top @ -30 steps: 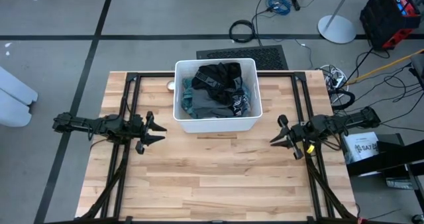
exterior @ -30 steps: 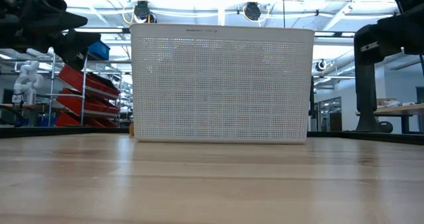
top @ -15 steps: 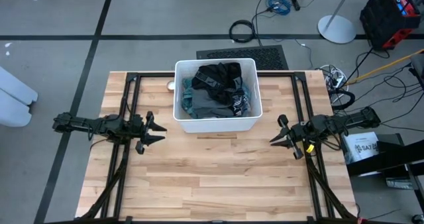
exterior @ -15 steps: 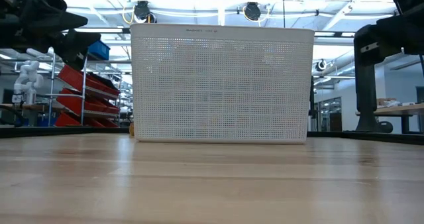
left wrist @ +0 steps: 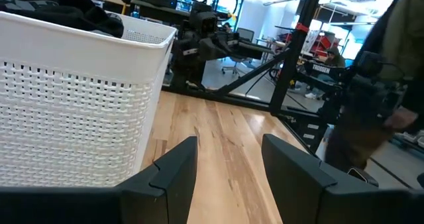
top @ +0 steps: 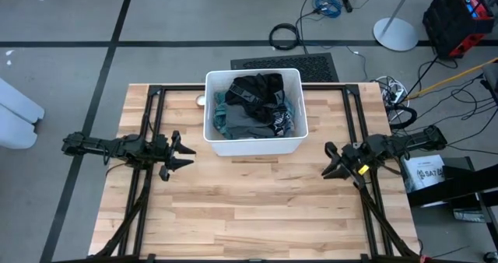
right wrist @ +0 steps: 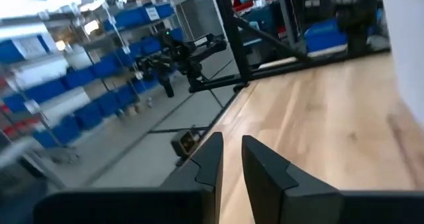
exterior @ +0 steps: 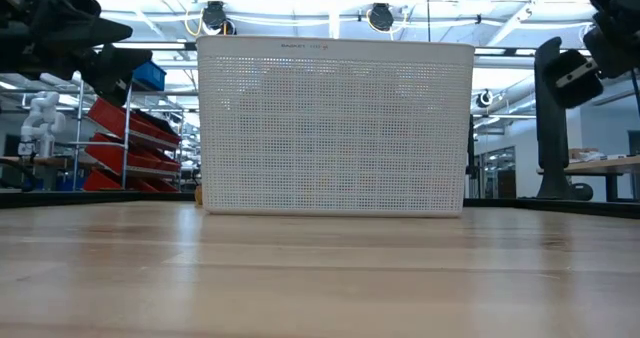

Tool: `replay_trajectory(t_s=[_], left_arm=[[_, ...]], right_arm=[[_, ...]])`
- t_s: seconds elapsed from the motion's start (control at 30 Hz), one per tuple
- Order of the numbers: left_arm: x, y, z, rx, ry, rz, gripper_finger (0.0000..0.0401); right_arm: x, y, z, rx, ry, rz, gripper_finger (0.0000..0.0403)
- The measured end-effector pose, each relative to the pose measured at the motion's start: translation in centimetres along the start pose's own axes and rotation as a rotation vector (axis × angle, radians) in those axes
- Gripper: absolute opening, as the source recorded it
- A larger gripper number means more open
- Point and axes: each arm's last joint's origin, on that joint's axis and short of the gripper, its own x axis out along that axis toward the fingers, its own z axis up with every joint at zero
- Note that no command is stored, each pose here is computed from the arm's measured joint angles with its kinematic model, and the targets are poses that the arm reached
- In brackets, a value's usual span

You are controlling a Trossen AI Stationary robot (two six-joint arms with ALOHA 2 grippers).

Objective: Sort clothes
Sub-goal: Return to Home Position

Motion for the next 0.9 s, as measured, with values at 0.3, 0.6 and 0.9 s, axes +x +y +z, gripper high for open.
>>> replay_trajectory(t_s=[0.3,0.6,0.9], left_arm=[[0.0,0.0,0.0,0.0,0.0,0.0,0.0177],[0.0,0.0,0.0,0.0,0.0,0.0,0.0177],[0.0,0.0,0.0,0.0,0.0,0.0,0.0177]], right_arm=[[0.0,0.02,-0.02,0.109,0.004,0.007,0.0043],[0.0,0.02,-0.02,0.109,0.004,0.007,0.0043],[0.0,0.02,-0.02,0.109,0.005,0.006,0.0043]])
